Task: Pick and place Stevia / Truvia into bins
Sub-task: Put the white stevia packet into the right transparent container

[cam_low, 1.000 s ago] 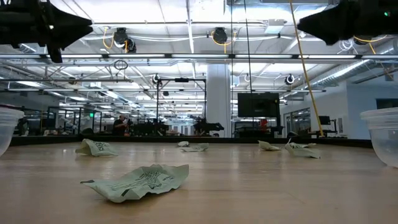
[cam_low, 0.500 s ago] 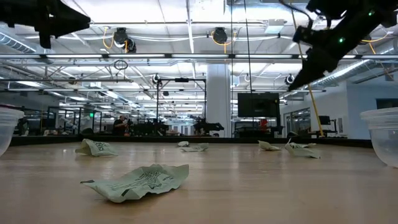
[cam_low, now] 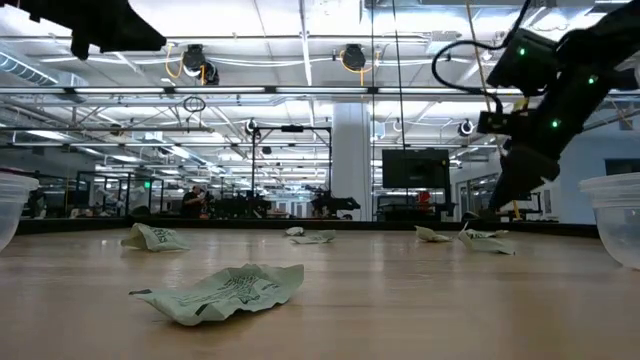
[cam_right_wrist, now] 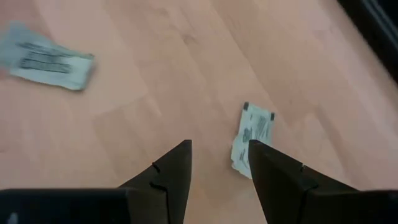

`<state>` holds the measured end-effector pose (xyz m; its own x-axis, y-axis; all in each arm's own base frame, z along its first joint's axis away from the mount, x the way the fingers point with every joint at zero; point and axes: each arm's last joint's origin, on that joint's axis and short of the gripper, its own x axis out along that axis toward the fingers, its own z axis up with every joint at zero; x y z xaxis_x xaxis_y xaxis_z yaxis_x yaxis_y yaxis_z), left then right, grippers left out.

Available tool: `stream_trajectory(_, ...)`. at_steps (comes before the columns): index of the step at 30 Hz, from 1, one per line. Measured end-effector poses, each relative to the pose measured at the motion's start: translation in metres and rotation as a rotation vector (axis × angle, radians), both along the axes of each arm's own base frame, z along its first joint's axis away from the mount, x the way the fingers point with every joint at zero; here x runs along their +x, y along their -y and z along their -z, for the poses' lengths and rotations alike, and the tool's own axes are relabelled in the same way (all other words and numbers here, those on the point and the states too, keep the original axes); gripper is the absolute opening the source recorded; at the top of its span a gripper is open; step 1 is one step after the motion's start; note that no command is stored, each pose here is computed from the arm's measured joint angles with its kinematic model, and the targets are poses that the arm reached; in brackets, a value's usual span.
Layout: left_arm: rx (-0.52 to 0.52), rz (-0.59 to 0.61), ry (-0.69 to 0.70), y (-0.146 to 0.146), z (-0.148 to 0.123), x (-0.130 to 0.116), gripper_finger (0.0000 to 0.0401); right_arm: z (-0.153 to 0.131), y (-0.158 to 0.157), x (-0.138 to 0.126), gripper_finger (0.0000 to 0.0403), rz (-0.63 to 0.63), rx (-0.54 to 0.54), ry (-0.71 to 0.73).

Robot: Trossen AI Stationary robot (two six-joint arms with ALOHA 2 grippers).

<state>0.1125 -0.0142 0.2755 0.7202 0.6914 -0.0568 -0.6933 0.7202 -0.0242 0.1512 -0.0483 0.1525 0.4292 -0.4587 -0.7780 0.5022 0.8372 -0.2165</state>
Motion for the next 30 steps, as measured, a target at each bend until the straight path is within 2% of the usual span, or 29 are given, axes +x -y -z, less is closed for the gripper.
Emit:
stream_trajectory(5,-0.031,-0.042,0.077,-0.002,-0.005,0.011,0.009,0.014,0.009,-0.002,0.0151,0.075,0.051,-0.012)
stream_trajectory(8,-0.012,-0.031,0.086,-0.004,-0.008,0.017,0.009,0.019,0.015,-0.001,0.0151,0.138,0.043,-0.028)
stream_trajectory(14,0.0,0.033,0.091,-0.012,-0.01,0.026,0.009,0.03,0.026,0.006,0.0151,0.173,0.015,-0.049)
stream_trajectory(21,-0.025,-0.007,0.08,-0.019,-0.004,0.034,0.009,0.044,0.035,0.01,0.0145,0.225,0.009,-0.103)
stream_trajectory(25,-0.024,0.009,0.048,-0.02,0.0,0.04,0.009,0.047,0.034,0.01,0.0111,0.236,0.018,-0.111)
stream_trajectory(30,-0.028,0.068,0.008,-0.018,0.005,0.048,0.009,0.042,0.033,0.009,0.0037,0.229,0.027,-0.082)
